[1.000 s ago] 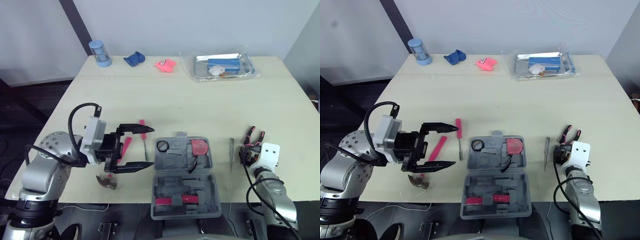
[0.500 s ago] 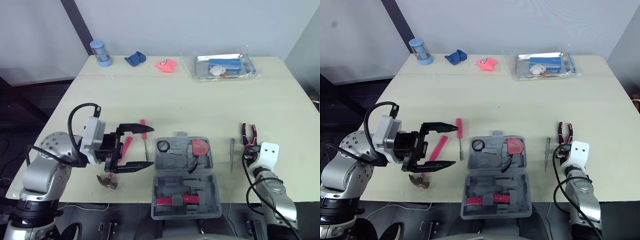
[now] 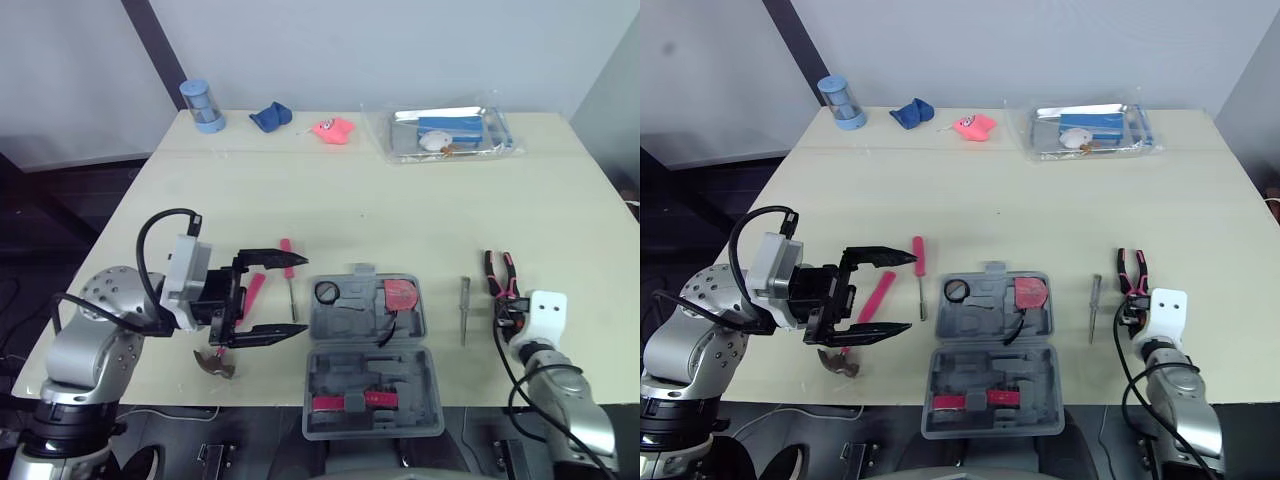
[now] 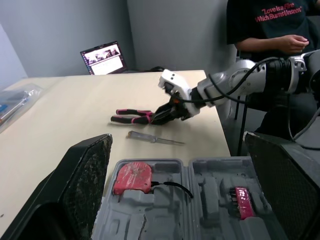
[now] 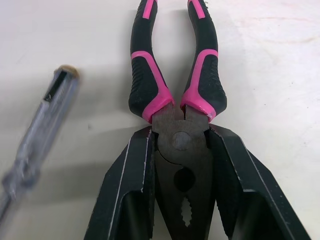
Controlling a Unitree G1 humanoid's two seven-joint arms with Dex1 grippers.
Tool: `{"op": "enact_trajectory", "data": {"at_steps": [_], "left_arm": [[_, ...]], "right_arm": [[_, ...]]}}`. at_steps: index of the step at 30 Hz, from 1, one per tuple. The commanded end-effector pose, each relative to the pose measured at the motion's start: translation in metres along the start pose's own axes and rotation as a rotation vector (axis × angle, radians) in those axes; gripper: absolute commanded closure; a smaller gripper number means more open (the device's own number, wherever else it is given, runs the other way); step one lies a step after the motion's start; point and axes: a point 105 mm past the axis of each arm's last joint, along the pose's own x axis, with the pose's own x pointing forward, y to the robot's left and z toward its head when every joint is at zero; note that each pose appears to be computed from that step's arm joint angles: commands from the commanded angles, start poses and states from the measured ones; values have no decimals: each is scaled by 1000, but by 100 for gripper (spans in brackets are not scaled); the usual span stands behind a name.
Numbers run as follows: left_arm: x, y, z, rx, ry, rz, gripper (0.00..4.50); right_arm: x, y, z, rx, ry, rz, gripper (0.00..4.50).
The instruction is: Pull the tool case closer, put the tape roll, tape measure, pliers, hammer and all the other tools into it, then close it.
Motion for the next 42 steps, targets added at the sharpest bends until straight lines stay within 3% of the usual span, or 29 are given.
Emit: {"op": "enact_trajectory", "data": {"at_steps": [1,4,8,15,21,31,42], "left_arm": [[-3,1,7,12,-17,20,0],[-3,1,8,-1,-33,4,0],[-6,0,10,-22,-31,-37,0],[-23,7,8,-36,18,-60,0],[-41,9,0,-45,83,-45,0],[-67,-7,-19,-87,200,-27,0],[-83,-19,-39,-76,294,-7,0]], "right_arm": [[-8,-5,42,-98,-147,88,353],[-12,-1,59,-199,-166,232,353],[-24,30,86,-320,-206,551,353],[-42,84,94,-539,-93,982,353],[-46,124,101,-726,-21,1202,353],[-46,178,94,-914,116,1349,353],[-26,209,67,-1051,204,1273,353]]}}
